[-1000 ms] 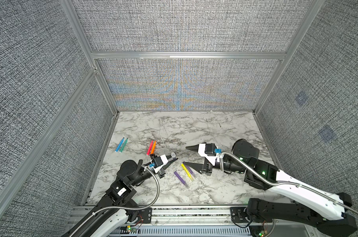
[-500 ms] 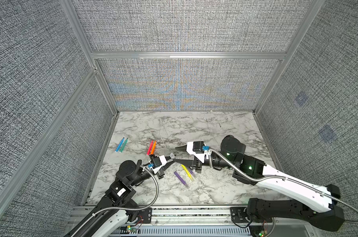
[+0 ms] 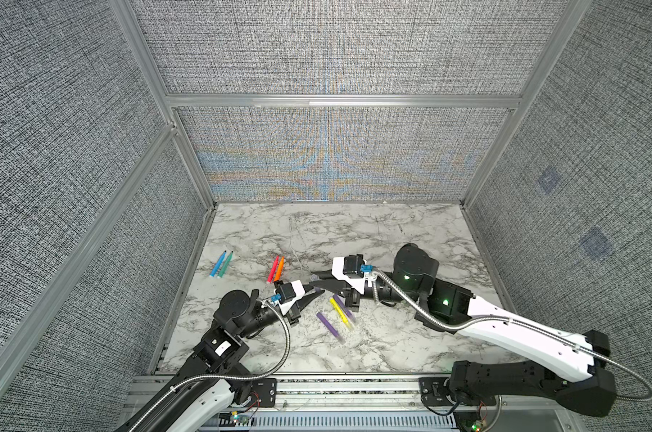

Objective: Remove pen caps from pens
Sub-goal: Open the pen cap on the pen, then place the pen at the middle-left of the table.

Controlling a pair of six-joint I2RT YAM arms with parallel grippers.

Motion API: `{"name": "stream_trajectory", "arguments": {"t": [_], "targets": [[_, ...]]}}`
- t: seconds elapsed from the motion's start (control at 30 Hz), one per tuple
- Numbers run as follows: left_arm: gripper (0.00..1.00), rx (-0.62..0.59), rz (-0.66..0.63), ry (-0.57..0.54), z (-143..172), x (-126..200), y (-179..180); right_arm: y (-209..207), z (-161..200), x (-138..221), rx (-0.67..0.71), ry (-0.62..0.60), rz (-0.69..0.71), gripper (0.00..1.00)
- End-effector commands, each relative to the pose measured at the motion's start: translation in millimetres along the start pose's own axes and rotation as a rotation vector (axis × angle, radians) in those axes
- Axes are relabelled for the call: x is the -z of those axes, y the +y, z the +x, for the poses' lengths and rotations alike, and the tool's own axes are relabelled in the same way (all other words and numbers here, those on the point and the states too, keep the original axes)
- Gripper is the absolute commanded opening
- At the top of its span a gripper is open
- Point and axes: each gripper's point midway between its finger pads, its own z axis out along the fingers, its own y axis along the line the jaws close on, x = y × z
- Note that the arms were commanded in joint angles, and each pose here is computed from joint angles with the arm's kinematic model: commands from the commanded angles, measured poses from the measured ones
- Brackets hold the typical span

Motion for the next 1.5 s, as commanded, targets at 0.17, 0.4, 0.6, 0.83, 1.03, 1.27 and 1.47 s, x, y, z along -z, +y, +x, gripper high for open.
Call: {"name": "stream_trajectory", "arguments": {"t": [0.17, 0.4, 0.6, 0.83, 1.03, 1.27, 1.47], "targets": [[0.00, -0.027, 0.002, -0.020, -5.9, -3.9, 2.2, -11.4, -16.8, 3.6, 0.001, -0.038, 0.062, 0.00], [0.00, 0.003, 0.045, 0.030, 1.9, -14.8, 1.8, -20.9, -62.5, 11.7, 0.053, -0.148, 0.101, 0.00], [0.00, 0.041, 0.055, 0.075, 16.3, -21.5, 5.9, -20.0, -98.0, 18.6, 0.119, -0.233, 0.114, 0.00], [0.00, 0.083, 0.079, 0.124, 30.9, -32.7, 10.7, -23.4, -142.2, 39.0, 0.175, -0.347, 0.143, 0.00], [0.00, 0.079, -0.016, 0.127, 33.4, -30.4, 26.9, -18.8, -160.5, 53.1, 0.191, -0.389, 0.127, 0.00], [0.00, 0.186, -0.665, 0.367, 69.7, 21.5, 135.2, -91.4, -66.9, 80.6, 0.136, 0.026, 0.598, 0.00], [0.00, 0.338, -0.856, 0.868, 175.7, 57.1, 187.7, -128.9, 44.8, 119.4, 0.020, 0.434, 0.854, 0.00]]}}
